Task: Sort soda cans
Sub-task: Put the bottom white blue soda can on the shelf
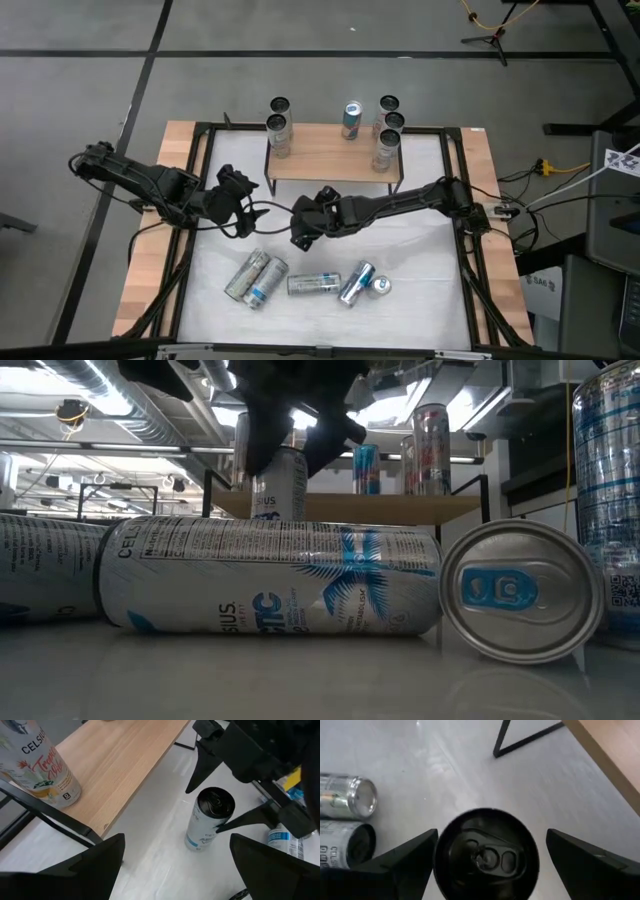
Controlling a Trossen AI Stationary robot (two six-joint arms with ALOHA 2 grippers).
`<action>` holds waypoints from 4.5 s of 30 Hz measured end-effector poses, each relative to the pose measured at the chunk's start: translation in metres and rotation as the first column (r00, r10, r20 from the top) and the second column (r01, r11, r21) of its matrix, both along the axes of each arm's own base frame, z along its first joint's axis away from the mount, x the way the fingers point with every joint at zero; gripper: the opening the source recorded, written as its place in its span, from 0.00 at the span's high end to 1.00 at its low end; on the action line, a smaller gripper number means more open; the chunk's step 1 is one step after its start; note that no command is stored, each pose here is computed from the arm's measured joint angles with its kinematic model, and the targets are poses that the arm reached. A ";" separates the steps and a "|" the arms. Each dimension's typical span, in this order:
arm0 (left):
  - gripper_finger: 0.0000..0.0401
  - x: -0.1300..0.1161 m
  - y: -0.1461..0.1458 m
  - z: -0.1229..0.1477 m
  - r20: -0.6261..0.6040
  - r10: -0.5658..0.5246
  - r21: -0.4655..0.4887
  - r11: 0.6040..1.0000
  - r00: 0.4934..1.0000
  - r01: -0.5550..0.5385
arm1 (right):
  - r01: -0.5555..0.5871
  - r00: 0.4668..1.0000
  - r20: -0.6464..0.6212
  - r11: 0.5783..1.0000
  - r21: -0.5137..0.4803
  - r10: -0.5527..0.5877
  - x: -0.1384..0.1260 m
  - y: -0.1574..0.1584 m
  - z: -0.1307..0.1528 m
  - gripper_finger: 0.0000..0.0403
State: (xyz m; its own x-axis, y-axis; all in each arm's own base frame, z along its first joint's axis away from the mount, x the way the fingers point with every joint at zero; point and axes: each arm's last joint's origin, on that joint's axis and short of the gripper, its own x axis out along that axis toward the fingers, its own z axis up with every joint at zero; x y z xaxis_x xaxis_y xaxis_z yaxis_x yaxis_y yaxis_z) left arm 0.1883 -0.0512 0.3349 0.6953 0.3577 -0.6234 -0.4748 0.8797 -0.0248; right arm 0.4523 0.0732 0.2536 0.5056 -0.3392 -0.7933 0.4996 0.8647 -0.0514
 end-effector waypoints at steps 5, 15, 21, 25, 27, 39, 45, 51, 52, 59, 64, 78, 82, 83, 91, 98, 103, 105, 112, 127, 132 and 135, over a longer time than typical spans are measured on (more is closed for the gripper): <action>0.12 0.000 0.000 0.000 0.001 0.000 -0.001 1.000 1.000 0.000 | -0.005 1.000 -0.005 1.000 0.017 0.006 0.001 0.001 -0.002 0.10; 0.12 0.000 0.000 0.000 0.001 0.001 -0.001 1.000 1.000 -0.001 | 0.006 1.000 -0.026 0.997 0.076 -0.004 -0.001 0.002 -0.004 0.10; 0.12 0.000 0.000 0.000 0.001 0.001 -0.002 1.000 1.000 -0.001 | 0.005 1.000 -0.026 0.997 0.076 -0.003 -0.001 0.002 -0.004 0.20; 0.12 0.000 0.000 0.000 0.002 0.002 -0.002 1.000 1.000 -0.002 | -0.012 0.999 -0.031 0.998 0.065 0.014 -0.001 0.001 -0.004 0.30; 0.12 0.000 0.000 0.000 0.002 0.002 -0.002 1.000 1.000 -0.002 | -0.026 0.999 -0.034 0.998 0.059 0.028 -0.001 0.002 -0.003 0.36; 0.12 0.000 0.000 0.000 0.001 0.001 -0.002 1.000 1.000 -0.001 | -0.198 0.975 -0.078 0.973 0.115 0.208 -0.006 -0.001 0.006 0.35; 0.12 0.000 0.000 0.000 0.001 0.000 -0.001 1.000 1.000 0.000 | -0.293 0.949 -0.066 0.940 0.177 0.309 -0.013 -0.011 0.021 0.38; 0.12 0.000 0.000 0.000 0.001 0.000 0.000 1.000 1.000 0.000 | -0.352 0.932 -0.038 0.926 0.139 0.360 -0.021 -0.016 0.041 0.37; 0.12 0.000 0.000 0.000 0.001 0.000 0.000 1.000 1.000 0.000 | -0.364 0.928 -0.033 0.922 0.132 0.371 -0.023 -0.016 0.045 0.37; 0.12 0.001 0.000 -0.001 -0.001 0.004 0.006 1.000 1.000 -0.004 | -0.434 0.898 -0.036 0.895 0.105 0.439 -0.045 -0.029 0.076 0.38; 0.12 0.005 -0.001 -0.003 -0.011 0.020 0.031 0.999 1.000 -0.020 | -0.471 0.881 0.001 0.876 0.103 0.474 -0.061 -0.052 0.099 0.37; 0.12 0.028 -0.009 -0.021 -0.073 0.035 0.073 0.997 0.997 -0.030 | -0.508 0.860 0.110 0.858 0.079 0.499 -0.092 -0.107 0.137 0.36; 0.12 0.038 -0.012 -0.026 -0.068 0.037 0.075 0.997 0.997 -0.032 | -0.474 0.878 0.111 0.877 0.078 0.465 -0.094 -0.121 0.138 0.36; 0.12 0.041 -0.013 -0.028 -0.068 0.038 0.075 0.997 0.997 -0.032 | -0.468 0.881 0.108 0.880 0.076 0.460 -0.095 -0.124 0.138 0.36; 0.12 0.058 -0.019 -0.043 -0.125 -0.019 0.071 0.997 0.992 0.028 | -0.461 0.880 0.136 0.887 0.009 0.456 -0.100 -0.142 0.154 0.36; 0.12 0.066 -0.021 -0.042 -0.105 -0.075 0.076 0.994 0.992 0.084 | -0.442 0.873 0.192 0.894 -0.077 0.448 -0.110 -0.158 0.182 0.36; 0.12 0.068 -0.018 -0.041 -0.098 -0.088 0.089 0.991 0.991 0.097 | -0.415 0.875 0.221 0.903 -0.115 0.430 -0.118 -0.173 0.195 0.36; 0.12 0.069 -0.017 -0.041 -0.100 -0.098 0.077 0.991 0.990 0.106 | -0.420 0.869 0.238 0.901 -0.110 0.435 -0.120 -0.179 0.198 0.36; 0.12 0.073 -0.011 -0.040 -0.075 -0.079 0.071 0.994 0.994 0.084 | -0.420 0.871 0.225 0.900 -0.116 0.436 -0.115 -0.200 0.192 0.36; 0.12 0.075 -0.007 -0.038 -0.055 -0.057 0.061 0.996 0.997 0.060 | -0.441 0.892 0.090 0.897 -0.031 0.442 -0.093 -0.219 0.152 0.36; 0.12 0.075 -0.007 -0.038 -0.054 -0.057 0.060 0.996 0.997 0.060 | -0.439 0.894 0.082 0.898 -0.028 0.440 -0.093 -0.219 0.150 0.36; 0.12 0.075 -0.007 -0.038 -0.054 -0.057 0.060 0.996 0.997 0.060 | -0.439 0.895 0.078 0.898 -0.024 0.440 -0.093 -0.219 0.150 0.36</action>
State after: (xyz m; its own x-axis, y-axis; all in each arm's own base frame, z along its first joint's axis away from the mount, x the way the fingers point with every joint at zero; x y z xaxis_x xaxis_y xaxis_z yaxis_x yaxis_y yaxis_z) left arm 0.2630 -0.0578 0.2964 0.6830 0.3562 -0.6376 -0.4219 0.9050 0.0536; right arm 0.3593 -0.1460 0.4037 0.6656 -0.0720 -0.7429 0.0712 0.9969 -0.0327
